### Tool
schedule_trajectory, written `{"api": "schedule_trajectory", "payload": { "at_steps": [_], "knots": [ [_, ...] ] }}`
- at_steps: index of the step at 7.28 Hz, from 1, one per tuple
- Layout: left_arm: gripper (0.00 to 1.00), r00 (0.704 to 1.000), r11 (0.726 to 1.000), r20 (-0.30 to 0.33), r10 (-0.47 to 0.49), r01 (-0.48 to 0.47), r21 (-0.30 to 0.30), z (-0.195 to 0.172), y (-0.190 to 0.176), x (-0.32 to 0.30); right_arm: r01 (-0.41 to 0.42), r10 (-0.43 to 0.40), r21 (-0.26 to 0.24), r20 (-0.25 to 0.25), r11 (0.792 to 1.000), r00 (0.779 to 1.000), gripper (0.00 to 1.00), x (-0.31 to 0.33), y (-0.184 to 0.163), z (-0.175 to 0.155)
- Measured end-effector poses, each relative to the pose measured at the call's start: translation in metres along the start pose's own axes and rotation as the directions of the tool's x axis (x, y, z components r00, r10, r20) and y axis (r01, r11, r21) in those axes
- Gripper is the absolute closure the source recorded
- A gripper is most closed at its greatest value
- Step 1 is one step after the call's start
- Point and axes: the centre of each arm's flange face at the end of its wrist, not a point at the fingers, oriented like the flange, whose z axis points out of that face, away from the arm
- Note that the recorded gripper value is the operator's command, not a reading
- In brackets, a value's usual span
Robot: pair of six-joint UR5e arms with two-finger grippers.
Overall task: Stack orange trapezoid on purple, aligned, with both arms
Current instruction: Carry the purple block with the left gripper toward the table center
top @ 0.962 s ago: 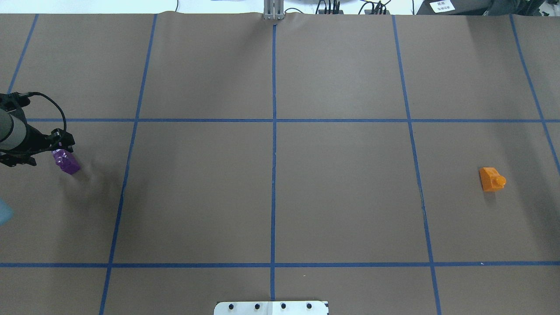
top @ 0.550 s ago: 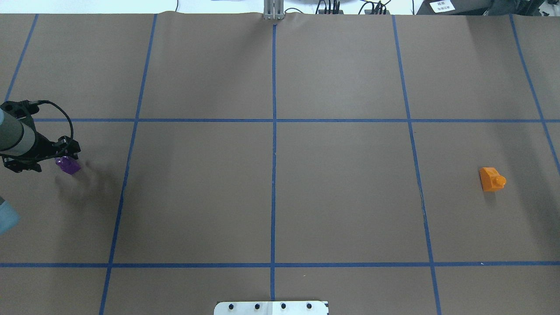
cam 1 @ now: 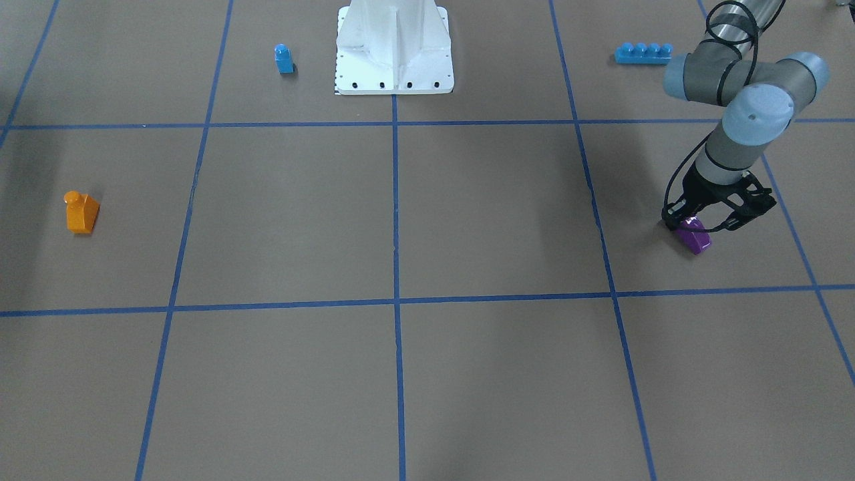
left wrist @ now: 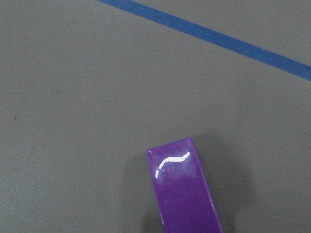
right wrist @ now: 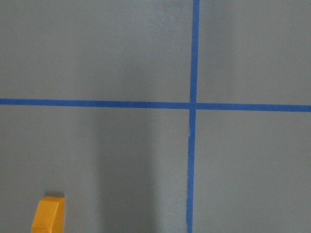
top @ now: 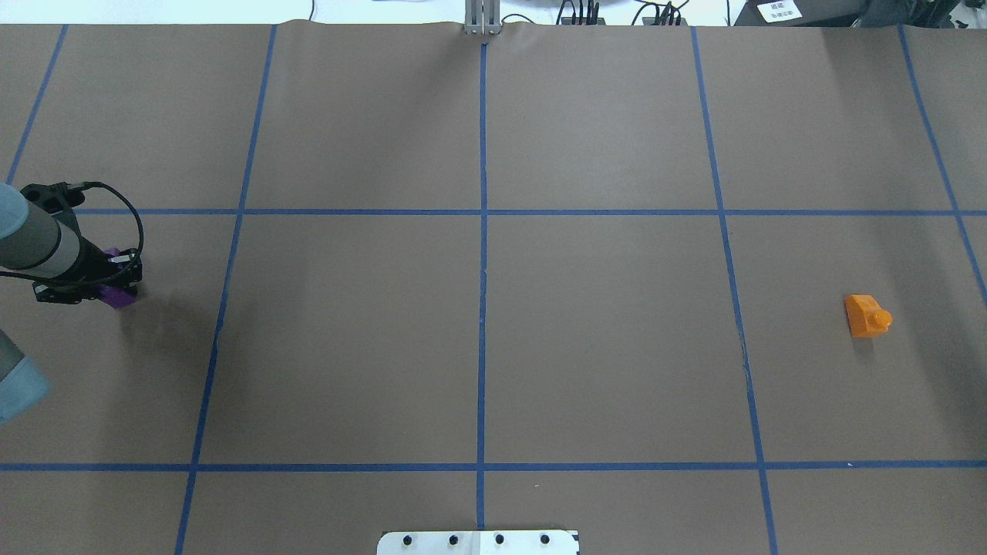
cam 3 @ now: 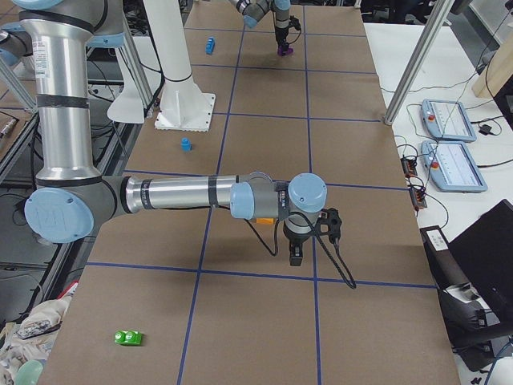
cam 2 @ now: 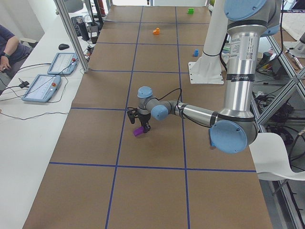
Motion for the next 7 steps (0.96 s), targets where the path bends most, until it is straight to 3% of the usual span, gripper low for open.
{"api": "schedule_trajectory", "payload": {
  "at_steps": [2,4,5,7],
  "knots": [
    [1.0,0.998,1.0,-0.05,0.027,-0.027,0.005,-0.024,0.007,0.022,0.001,-0.001,0.001,0.0,1.0,1.0,0.0,-0.001,0.0,0.0],
    [1.0,0.984,0.994,-0.141,0.111,-0.106,0.038,-0.061,0.024,0.071,0.0,0.0,0.0,0.0,1.0,1.0,0.0,0.0,0.0,0.0],
    [1.0,0.963,0.978,-0.174,0.207,-0.198,0.068,-0.072,0.043,0.103,-0.001,0.001,-0.002,-0.001,1.0,1.0,0.0,0.001,0.002,0.001],
    [1.0,0.902,0.92,-0.185,0.39,-0.372,0.127,-0.093,0.087,0.187,-0.01,0.01,-0.005,-0.006,1.0,1.0,0.0,0.004,0.005,0.003]
  ]
}}
